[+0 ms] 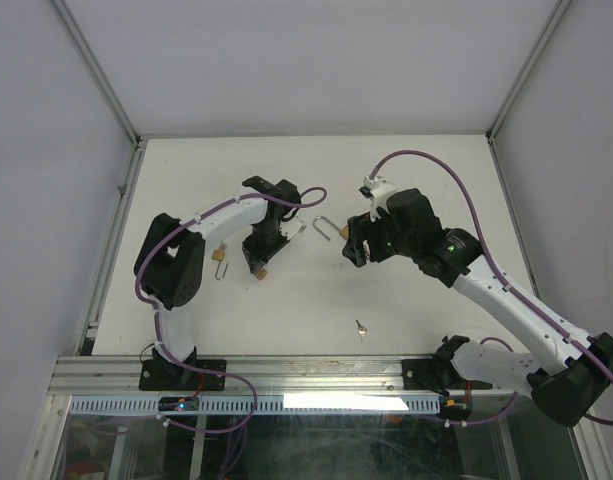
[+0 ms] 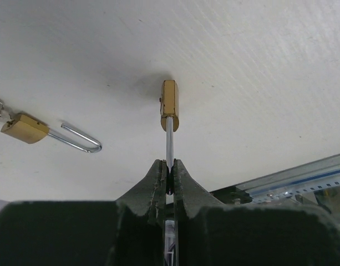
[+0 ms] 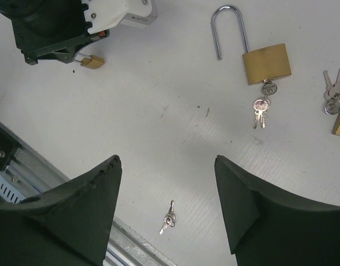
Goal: Unlock with the key
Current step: Place the lock at the center of the board, then pick up the key from the center of the board.
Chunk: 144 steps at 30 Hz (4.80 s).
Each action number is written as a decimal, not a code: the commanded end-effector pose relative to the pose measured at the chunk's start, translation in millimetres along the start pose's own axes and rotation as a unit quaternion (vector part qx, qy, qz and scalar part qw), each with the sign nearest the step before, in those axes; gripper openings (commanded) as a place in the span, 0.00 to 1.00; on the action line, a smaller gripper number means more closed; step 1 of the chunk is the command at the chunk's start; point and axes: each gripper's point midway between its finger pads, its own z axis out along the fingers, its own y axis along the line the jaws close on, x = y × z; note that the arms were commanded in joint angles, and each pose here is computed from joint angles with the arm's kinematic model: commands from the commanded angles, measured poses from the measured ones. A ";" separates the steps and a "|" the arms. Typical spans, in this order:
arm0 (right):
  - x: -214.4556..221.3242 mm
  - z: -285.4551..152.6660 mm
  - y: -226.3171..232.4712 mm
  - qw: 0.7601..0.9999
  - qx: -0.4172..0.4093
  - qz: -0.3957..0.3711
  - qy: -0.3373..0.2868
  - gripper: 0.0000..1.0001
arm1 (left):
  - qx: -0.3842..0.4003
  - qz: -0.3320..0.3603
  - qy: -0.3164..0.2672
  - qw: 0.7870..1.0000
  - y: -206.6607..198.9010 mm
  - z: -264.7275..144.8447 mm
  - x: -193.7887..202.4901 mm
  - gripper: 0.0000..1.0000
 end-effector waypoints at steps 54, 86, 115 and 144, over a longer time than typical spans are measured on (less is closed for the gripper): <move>207.5 35.7 10.0 0.887 0.153 0.179 0.397 0.48 | 0.108 0.179 -0.548 0.810 -76.1 -219.6 -69.3 0.95; 207.2 32.7 -11.2 0.897 0.192 0.159 0.365 0.02 | 0.115 0.199 -0.570 0.789 -81.9 -227.9 -72.7 0.94; 16.2 -24.8 94.8 0.971 -0.213 -0.009 0.111 0.00 | 0.234 0.341 -0.610 0.676 -138.7 -210.7 -47.7 0.81; -124.8 -85.7 137.1 0.943 -0.320 0.030 -0.089 0.00 | 0.222 0.321 -0.713 0.583 -144.5 -257.0 -33.8 0.55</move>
